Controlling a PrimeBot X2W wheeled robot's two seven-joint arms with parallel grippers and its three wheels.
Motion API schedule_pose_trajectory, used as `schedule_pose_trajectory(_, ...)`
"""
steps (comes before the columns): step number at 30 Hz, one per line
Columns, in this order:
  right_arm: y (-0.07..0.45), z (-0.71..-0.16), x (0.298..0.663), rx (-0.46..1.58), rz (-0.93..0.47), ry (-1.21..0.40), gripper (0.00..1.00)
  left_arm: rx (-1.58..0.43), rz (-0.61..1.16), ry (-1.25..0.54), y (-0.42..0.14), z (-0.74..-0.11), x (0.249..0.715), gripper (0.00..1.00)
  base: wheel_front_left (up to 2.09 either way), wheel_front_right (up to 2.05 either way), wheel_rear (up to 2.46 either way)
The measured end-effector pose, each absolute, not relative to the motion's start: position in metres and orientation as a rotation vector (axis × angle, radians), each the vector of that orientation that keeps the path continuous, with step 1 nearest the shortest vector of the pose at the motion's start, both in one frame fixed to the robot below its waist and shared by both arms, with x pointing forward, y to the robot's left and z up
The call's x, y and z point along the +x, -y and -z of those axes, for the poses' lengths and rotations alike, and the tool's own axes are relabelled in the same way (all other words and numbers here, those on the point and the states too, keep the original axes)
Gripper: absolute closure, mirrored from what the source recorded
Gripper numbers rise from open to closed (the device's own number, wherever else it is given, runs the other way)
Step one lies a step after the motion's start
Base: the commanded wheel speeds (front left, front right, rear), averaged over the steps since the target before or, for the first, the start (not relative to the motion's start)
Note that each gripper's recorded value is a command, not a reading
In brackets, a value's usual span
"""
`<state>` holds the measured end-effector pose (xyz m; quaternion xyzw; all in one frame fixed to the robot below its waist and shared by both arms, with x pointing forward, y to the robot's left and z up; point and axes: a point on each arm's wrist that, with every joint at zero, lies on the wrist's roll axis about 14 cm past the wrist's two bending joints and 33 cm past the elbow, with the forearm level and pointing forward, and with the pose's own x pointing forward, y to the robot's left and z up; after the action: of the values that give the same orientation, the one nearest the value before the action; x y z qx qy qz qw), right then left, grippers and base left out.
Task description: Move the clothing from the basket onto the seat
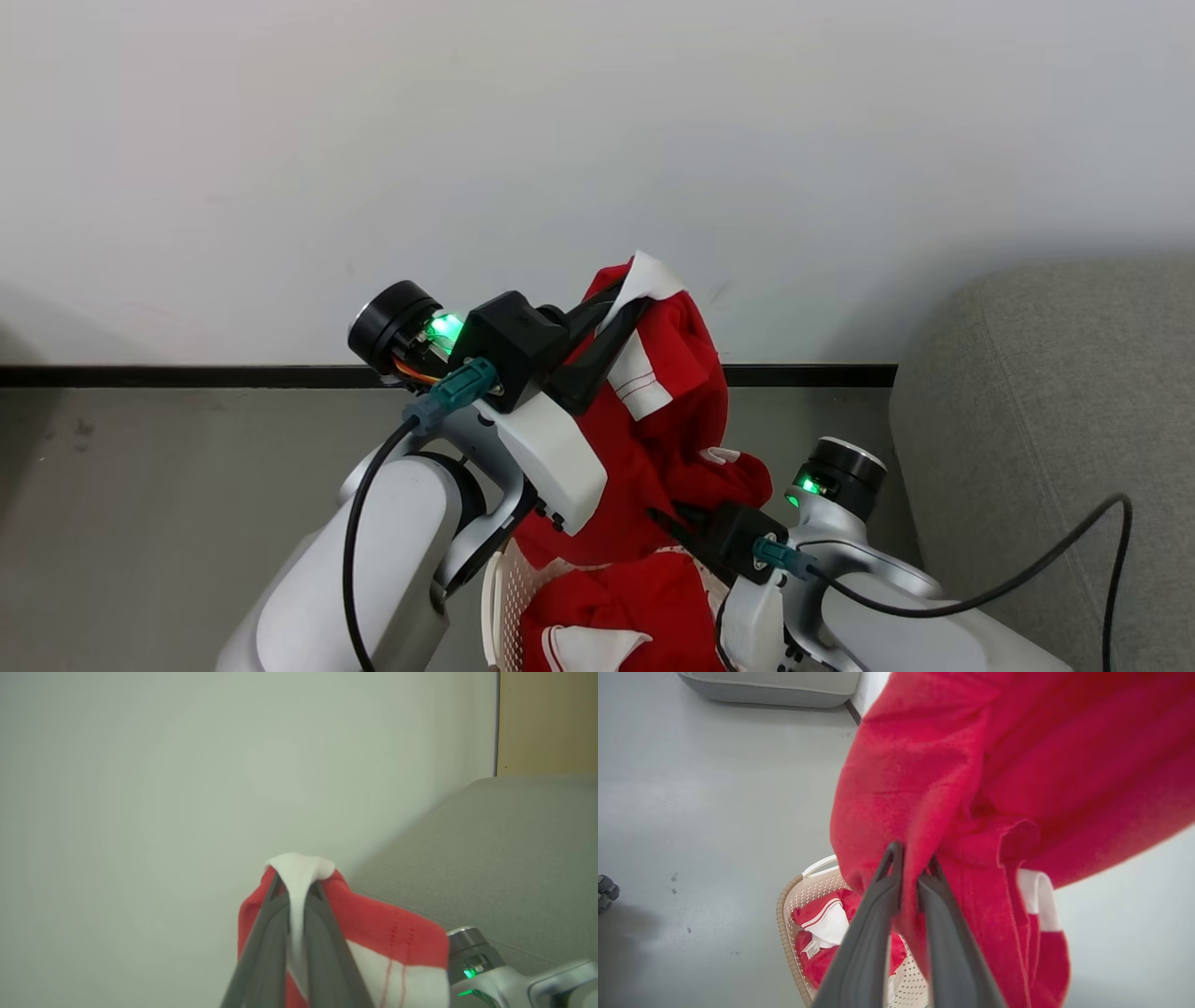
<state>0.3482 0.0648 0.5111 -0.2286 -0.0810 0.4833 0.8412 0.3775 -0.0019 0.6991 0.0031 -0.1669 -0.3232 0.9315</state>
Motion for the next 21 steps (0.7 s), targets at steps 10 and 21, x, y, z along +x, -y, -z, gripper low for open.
schedule_pose_trajectory(10, -0.047, -0.529, 0.368, -0.377, -0.925, 0.172, 1.00, -0.046, 0.604, 0.274, -0.009, -0.678, 0.389, 1.00, 0.00, 0.00, 0.00)
schedule_pose_trajectory(21, 0.040, -0.574, 0.397, -0.202, -0.617, 0.250, 1.00, -0.123, 0.564, 0.191, -0.011, -0.642, 0.396, 0.80, 0.00, 0.00, 0.00)
